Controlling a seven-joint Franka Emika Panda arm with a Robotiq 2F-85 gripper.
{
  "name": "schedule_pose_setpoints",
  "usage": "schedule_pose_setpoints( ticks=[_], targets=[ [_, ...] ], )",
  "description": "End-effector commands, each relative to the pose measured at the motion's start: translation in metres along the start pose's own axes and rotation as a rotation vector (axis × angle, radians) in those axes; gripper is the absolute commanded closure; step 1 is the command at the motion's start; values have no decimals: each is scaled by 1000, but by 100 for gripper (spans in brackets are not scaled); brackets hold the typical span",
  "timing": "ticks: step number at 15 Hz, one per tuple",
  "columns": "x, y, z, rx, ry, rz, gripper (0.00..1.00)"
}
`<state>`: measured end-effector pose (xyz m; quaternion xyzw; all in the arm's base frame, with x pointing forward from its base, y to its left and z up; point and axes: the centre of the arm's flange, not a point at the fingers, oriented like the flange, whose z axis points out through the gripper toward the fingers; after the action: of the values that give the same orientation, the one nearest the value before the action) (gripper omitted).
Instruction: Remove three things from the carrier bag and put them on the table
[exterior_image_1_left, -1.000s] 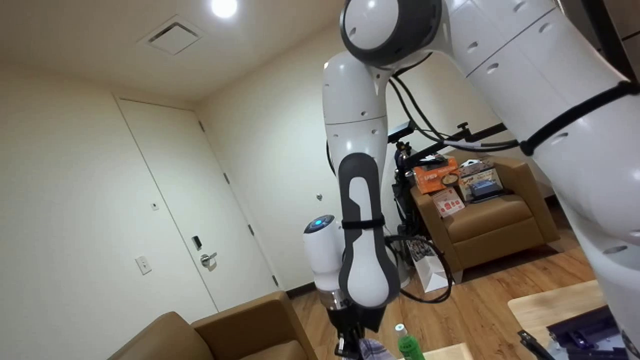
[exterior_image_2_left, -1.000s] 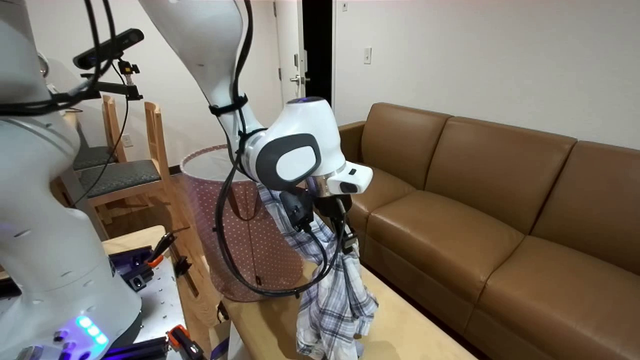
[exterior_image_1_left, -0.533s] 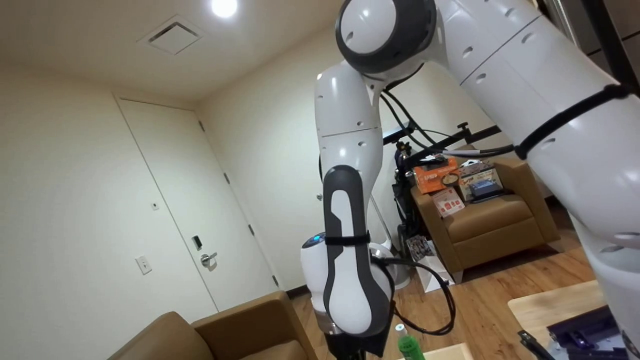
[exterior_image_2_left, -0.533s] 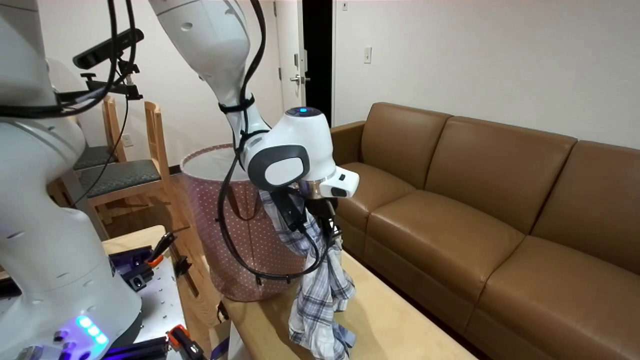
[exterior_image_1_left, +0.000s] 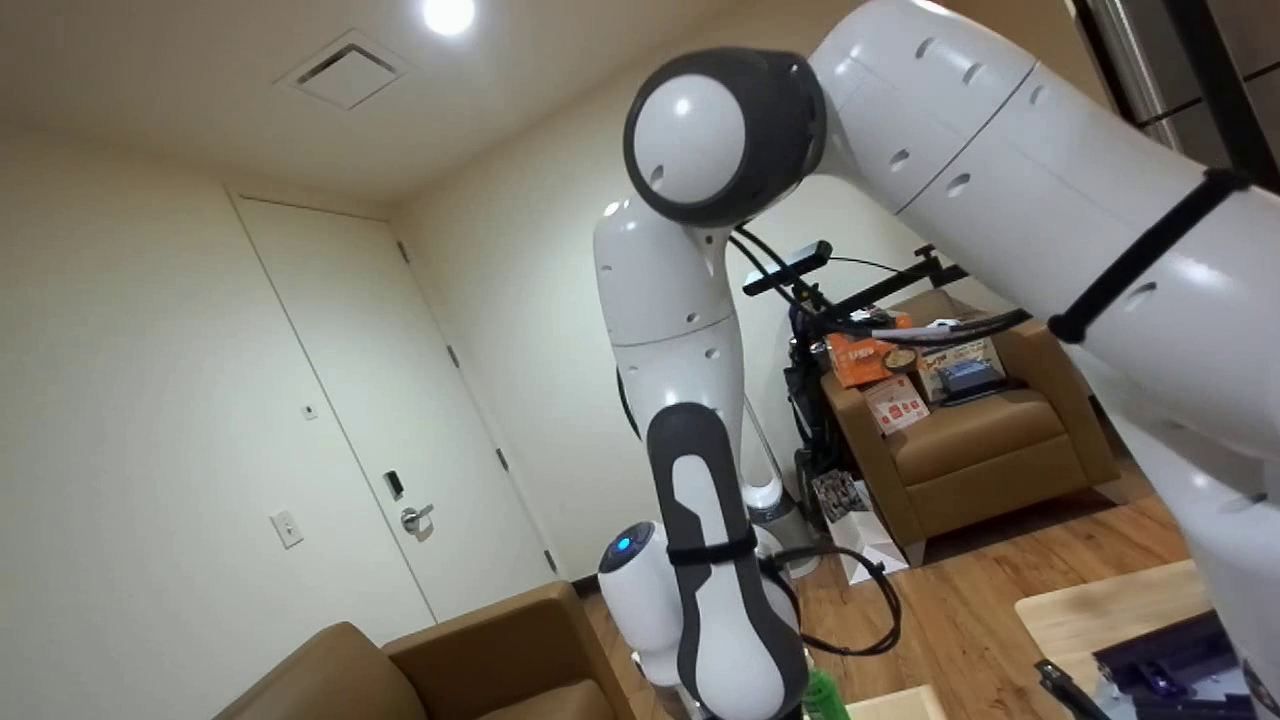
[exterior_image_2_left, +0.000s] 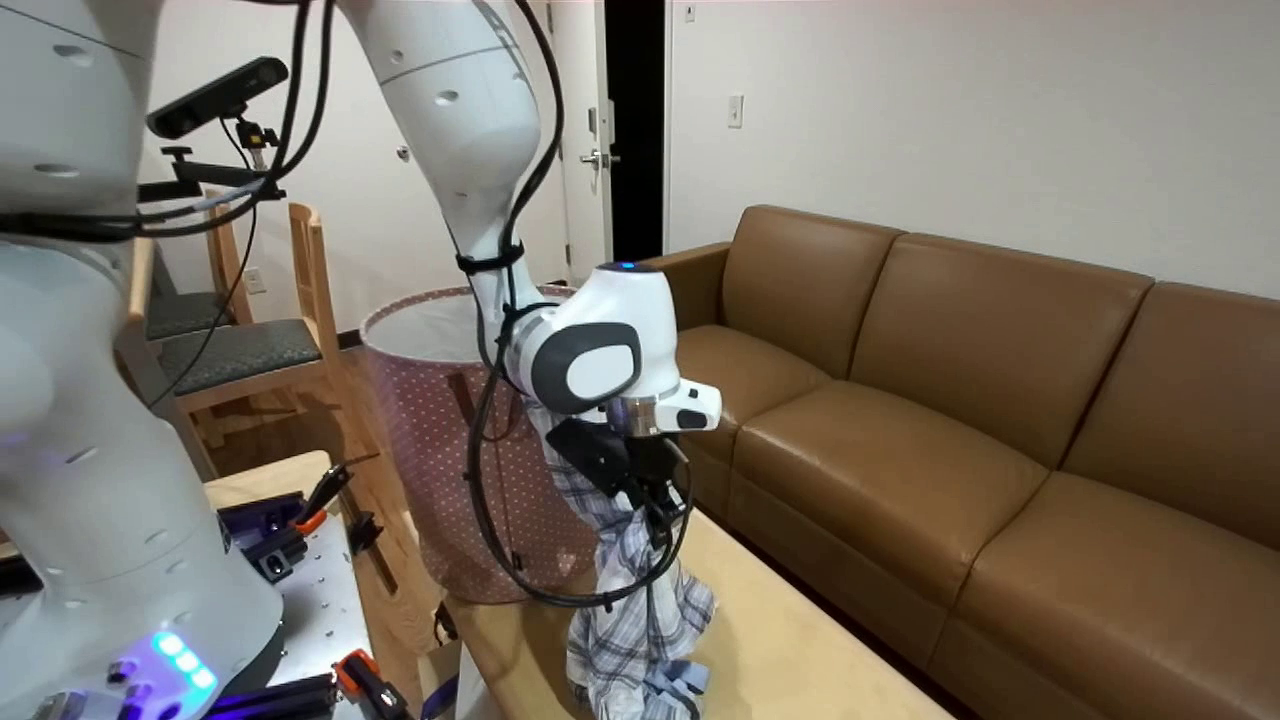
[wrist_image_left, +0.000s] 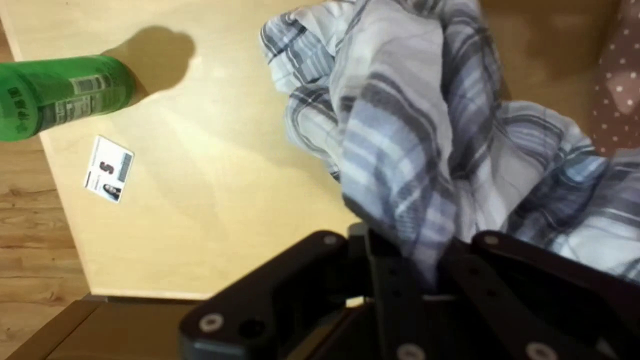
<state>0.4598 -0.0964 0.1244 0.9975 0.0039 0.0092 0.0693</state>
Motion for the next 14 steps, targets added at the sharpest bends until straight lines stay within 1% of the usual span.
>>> schedule_pose_setpoints(
  ticks=[1, 2, 4, 5, 7, 9, 11, 14],
  targets=[
    [0, -5, 14, -1, -22, -14, 97],
    [1, -9, 25, -2, -37, -23, 97],
    [3, -9, 33, -4, -45, -26, 97],
    [4, -9, 32, -5, -42, -26, 99],
    [10, -12, 48, 4, -24, -16, 99],
    [18, -17, 77, -1, -44, 6, 99],
    [22, -18, 103, 11, -69, 15, 99],
    [27, -23, 127, 12, -65, 34, 99]
  ],
)
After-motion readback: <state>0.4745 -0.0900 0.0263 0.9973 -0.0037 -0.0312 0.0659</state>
